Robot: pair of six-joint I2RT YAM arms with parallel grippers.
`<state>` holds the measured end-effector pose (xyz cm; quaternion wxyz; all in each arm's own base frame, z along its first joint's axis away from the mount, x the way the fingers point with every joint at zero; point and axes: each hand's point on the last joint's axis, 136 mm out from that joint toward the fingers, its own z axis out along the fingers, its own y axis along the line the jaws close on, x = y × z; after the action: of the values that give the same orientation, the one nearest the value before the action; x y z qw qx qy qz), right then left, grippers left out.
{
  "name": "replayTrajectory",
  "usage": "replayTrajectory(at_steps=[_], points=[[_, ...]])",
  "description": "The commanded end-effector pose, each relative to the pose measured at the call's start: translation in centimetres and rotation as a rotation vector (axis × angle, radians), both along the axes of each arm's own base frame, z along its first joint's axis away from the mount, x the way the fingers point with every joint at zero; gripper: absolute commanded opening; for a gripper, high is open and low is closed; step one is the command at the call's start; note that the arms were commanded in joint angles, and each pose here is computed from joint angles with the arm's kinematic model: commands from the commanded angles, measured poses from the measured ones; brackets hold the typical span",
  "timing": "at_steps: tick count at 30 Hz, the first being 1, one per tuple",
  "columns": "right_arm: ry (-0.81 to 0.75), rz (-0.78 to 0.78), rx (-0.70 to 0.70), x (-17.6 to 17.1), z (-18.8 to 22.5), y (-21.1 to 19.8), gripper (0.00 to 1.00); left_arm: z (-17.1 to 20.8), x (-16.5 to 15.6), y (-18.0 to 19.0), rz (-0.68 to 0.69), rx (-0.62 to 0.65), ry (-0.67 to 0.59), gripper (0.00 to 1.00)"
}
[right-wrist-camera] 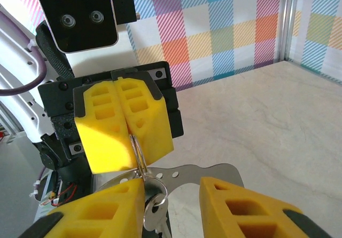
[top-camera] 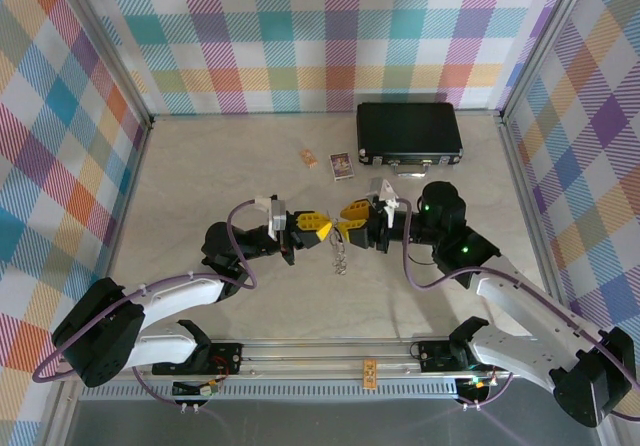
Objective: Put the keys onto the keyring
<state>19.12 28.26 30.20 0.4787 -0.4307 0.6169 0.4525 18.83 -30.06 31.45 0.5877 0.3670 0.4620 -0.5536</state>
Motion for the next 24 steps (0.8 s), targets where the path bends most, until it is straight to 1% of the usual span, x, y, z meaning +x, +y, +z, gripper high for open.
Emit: replayTrajectory(at_steps=[1, 17, 23, 24], points=[[-0.047, 0.044, 0.062, -0.53, 2.71, 0.49, 0.31, 2.18, -0.92, 0.25, -0.022, -0.060, -0.055, 0.00], [-0.055, 0.064, 0.075, -0.51, 3.15, 0.84, 0.29, 2.02, -0.94, -0.09, -0.043, -0.050, -0.048, 0.00], [-0.058, 0.054, 0.075, -0.30, 3.24, 0.84, 0.27, 1.84, -0.97, -0.11, -0.043, -0.047, -0.046, 0.00], [-0.058, 0.057, 0.075, -0.31, 3.24, 0.87, 0.25, 1.84, -0.96, -0.10, -0.042, -0.048, -0.045, 0.00]])
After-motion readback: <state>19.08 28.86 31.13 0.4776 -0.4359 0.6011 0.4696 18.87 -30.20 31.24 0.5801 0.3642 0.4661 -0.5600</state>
